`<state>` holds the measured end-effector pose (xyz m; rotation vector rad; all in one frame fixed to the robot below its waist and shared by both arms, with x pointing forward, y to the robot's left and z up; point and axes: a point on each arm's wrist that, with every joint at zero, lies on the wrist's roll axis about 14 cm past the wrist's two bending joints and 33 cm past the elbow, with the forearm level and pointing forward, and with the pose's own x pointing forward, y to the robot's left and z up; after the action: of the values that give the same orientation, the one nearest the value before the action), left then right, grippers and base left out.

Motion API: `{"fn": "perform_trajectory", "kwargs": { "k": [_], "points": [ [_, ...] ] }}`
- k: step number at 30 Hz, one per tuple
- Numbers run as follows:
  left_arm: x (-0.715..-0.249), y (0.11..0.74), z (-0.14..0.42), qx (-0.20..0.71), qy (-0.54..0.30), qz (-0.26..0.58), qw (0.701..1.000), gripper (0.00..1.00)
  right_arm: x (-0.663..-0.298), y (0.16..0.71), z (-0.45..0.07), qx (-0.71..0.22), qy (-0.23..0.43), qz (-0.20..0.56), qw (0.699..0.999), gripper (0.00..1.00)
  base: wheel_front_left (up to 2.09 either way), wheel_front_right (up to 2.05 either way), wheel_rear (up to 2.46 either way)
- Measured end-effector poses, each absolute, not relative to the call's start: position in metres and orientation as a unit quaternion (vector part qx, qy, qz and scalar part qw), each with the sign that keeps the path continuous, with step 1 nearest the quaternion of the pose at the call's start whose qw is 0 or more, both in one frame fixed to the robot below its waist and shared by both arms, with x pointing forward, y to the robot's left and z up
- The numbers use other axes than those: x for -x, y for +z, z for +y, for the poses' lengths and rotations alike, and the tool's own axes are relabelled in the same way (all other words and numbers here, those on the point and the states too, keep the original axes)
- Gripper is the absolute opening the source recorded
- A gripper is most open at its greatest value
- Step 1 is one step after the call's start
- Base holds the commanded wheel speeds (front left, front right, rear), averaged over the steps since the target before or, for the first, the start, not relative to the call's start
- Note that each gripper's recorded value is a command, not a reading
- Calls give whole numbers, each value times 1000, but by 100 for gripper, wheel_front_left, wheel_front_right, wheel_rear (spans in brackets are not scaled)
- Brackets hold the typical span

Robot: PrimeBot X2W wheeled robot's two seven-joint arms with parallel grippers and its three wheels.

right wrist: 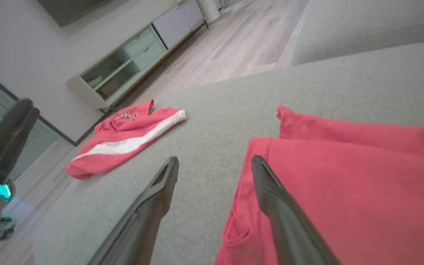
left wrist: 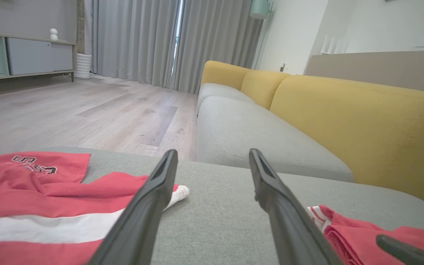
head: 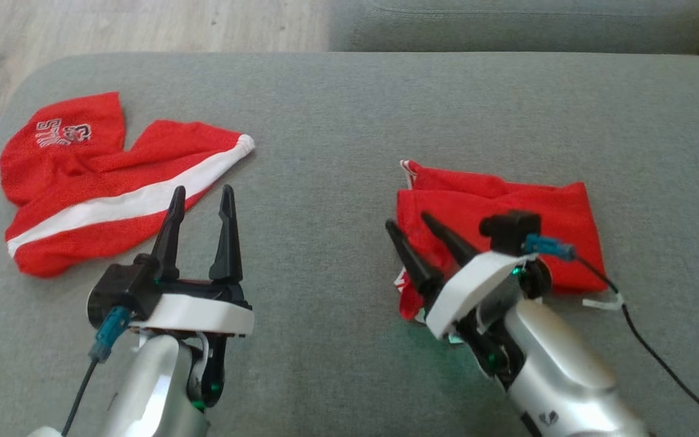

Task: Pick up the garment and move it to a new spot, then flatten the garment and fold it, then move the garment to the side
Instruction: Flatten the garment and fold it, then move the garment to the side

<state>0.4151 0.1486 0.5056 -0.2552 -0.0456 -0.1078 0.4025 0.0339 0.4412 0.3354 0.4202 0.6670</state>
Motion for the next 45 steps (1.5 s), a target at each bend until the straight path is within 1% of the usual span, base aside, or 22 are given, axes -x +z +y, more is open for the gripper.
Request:
{"fn": "perform_trajectory", "kwargs": {
  "k": [3,6,9,12,17,22,26,30,40,45],
  "points": [
    [-418,509,141,129,-64,-28,989,100,-419,461,24,-170,308,162,922,100,0,0,0],
    [-421,513,134,131,-75,-33,988,100,-440,483,1,-155,278,110,942,100,0,0,0],
    [-424,517,126,134,-86,-38,987,100,-460,499,-36,-134,227,68,962,100,0,0,0],
    [-427,524,120,137,-94,-47,985,100,-469,508,-76,-101,180,39,978,100,0,0,0],
    [-433,531,111,143,-107,-58,982,100,-469,520,-137,-45,111,2,993,100,0,0,0],
    [-434,531,100,134,-123,-59,982,100,-446,508,-173,-40,56,-3,998,100,0,0,0],
    [-427,522,98,133,-124,-49,982,100,-428,500,-181,-53,33,-5,998,100,0,0,0],
    [-421,517,97,124,-126,-42,983,100,-417,490,-182,-60,27,6,998,100,0,0,0],
    [-419,513,100,124,-119,-37,984,100,-420,489,-177,-68,31,5,997,100,0,0,0],
    [-420,507,101,124,-117,-31,985,100,-424,473,-173,-64,35,41,997,100,0,0,0]
  ]
}}
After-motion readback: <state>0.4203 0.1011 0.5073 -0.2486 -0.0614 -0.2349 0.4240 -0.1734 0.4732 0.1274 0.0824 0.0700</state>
